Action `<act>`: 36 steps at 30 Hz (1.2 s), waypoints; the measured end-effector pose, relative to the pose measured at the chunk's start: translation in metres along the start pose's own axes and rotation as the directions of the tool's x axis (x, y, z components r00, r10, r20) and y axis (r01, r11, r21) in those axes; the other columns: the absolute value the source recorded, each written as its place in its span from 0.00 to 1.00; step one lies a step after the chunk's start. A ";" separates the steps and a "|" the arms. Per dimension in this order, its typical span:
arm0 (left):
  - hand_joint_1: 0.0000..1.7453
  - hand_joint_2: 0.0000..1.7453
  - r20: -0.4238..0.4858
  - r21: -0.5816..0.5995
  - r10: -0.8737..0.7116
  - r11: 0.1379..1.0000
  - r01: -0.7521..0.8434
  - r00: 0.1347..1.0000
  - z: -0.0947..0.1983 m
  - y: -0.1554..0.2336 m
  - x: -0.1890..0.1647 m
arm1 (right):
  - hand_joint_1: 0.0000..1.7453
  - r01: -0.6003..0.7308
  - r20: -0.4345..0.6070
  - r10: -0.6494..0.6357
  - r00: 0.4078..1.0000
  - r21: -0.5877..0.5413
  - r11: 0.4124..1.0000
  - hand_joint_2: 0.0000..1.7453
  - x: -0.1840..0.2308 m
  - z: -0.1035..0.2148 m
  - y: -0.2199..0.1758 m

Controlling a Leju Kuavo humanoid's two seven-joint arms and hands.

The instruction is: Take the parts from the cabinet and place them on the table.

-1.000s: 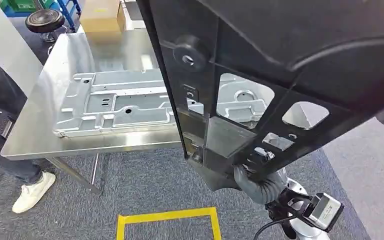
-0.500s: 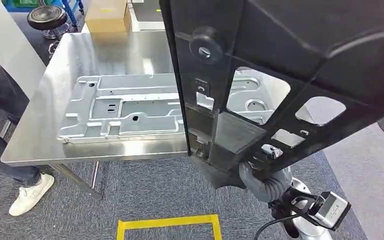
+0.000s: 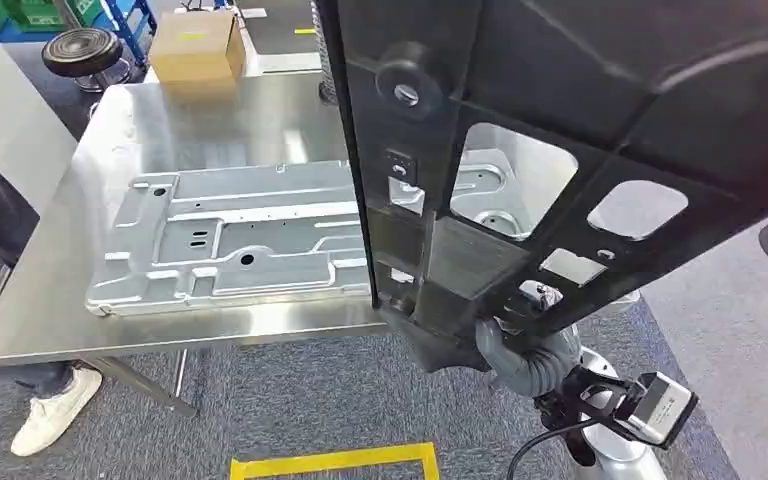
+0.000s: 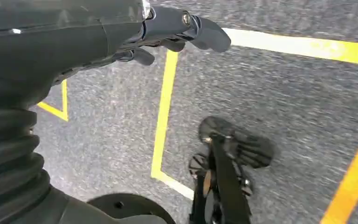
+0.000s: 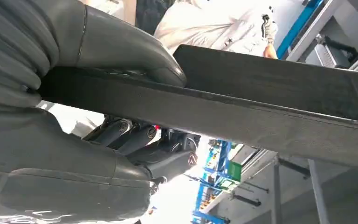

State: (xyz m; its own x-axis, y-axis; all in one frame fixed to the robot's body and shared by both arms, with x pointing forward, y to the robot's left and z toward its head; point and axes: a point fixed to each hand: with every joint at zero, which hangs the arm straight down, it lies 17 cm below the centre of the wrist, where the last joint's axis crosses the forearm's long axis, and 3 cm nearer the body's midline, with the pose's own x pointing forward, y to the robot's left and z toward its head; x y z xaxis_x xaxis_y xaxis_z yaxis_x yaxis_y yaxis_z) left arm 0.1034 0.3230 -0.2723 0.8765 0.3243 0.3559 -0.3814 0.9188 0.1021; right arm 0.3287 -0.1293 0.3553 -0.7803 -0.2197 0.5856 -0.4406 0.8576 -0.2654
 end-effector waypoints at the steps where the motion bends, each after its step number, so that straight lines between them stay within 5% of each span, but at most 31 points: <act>1: 0.00 1.00 -0.002 0.000 0.000 1.000 0.000 1.000 0.000 0.000 -0.001 | 1.00 -0.001 -0.001 0.001 1.000 0.001 1.000 1.00 0.000 0.000 0.000; 13: 0.00 1.00 0.000 -0.003 0.004 1.000 -0.004 1.000 0.001 -0.003 -0.001 | 1.00 -0.035 -0.017 0.035 0.999 -0.007 0.999 1.00 -0.001 0.001 -0.001; 20: 0.00 1.00 0.008 -0.003 0.007 1.000 -0.007 1.000 0.000 -0.003 0.003 | 1.00 -0.188 -0.014 0.188 0.982 -0.032 0.982 1.00 0.003 -0.010 -0.025; 32: 0.00 1.00 -0.010 0.030 0.042 0.999 -0.042 0.999 -0.001 0.004 -0.001 | 1.00 -0.474 0.013 0.476 0.879 -0.060 0.878 1.00 0.023 -0.048 -0.090; 36: 0.00 1.00 -0.008 0.033 0.047 0.998 -0.047 0.999 -0.001 0.005 0.000 | 1.00 -0.600 -0.018 0.600 0.800 -0.053 0.798 1.00 0.016 -0.061 -0.108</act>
State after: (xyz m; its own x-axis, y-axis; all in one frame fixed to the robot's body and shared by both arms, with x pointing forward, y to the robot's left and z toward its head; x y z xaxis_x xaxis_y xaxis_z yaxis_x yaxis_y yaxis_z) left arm 0.1020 0.3279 -0.2725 0.8598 0.3694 0.3525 -0.4317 0.8946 0.1156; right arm 0.3910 -0.1971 0.4404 -0.8804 0.3471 0.3232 0.1398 0.8411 -0.5226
